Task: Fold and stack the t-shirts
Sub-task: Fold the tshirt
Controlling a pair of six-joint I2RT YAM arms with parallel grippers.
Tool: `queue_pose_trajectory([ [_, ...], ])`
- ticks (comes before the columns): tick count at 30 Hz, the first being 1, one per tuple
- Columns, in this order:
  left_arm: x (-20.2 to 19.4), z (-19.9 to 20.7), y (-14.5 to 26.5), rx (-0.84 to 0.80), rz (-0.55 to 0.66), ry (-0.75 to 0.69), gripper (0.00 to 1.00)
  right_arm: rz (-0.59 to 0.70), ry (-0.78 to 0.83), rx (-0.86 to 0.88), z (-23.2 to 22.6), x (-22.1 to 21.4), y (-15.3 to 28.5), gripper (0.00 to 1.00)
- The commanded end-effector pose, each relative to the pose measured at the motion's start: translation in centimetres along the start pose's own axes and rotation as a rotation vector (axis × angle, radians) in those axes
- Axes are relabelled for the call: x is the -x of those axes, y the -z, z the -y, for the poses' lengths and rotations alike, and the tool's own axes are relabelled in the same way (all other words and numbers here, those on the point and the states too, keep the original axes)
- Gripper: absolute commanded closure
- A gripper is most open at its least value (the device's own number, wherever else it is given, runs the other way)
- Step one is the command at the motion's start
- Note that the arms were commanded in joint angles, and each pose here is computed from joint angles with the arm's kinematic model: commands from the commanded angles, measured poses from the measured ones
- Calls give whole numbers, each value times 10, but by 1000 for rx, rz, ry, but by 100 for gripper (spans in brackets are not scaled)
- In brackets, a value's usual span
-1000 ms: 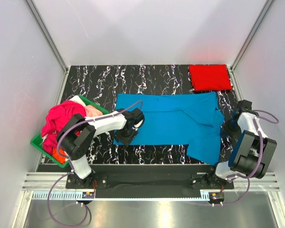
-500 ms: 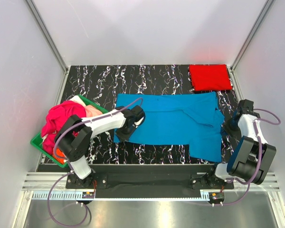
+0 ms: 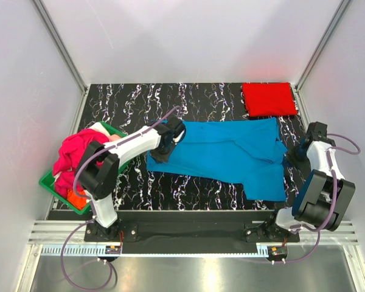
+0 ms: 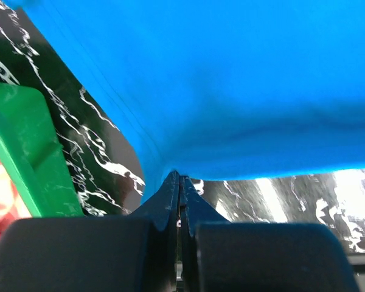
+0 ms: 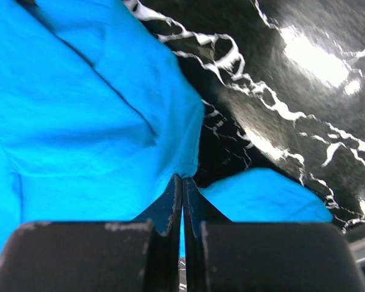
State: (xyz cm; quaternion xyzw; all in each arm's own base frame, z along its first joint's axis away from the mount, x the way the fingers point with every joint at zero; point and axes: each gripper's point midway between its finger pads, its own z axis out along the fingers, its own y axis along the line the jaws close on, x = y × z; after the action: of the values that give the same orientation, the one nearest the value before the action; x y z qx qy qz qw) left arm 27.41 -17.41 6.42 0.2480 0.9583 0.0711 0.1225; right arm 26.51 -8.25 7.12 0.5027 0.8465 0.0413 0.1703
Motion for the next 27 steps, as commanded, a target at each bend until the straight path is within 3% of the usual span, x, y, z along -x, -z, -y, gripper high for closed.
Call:
queue_pose_trajectory([
  [1, 21, -17, -3, 32, 21, 17, 100, 45, -2, 42, -18, 22, 4, 100],
  [10, 51, -44, -11, 38, 29, 79, 100, 29, -10, 53, -37, 43, -8, 100],
  [27, 76, -48, -34, 59, 0, 97, 100, 9, -36, 144, -82, 74, -17, 98],
])
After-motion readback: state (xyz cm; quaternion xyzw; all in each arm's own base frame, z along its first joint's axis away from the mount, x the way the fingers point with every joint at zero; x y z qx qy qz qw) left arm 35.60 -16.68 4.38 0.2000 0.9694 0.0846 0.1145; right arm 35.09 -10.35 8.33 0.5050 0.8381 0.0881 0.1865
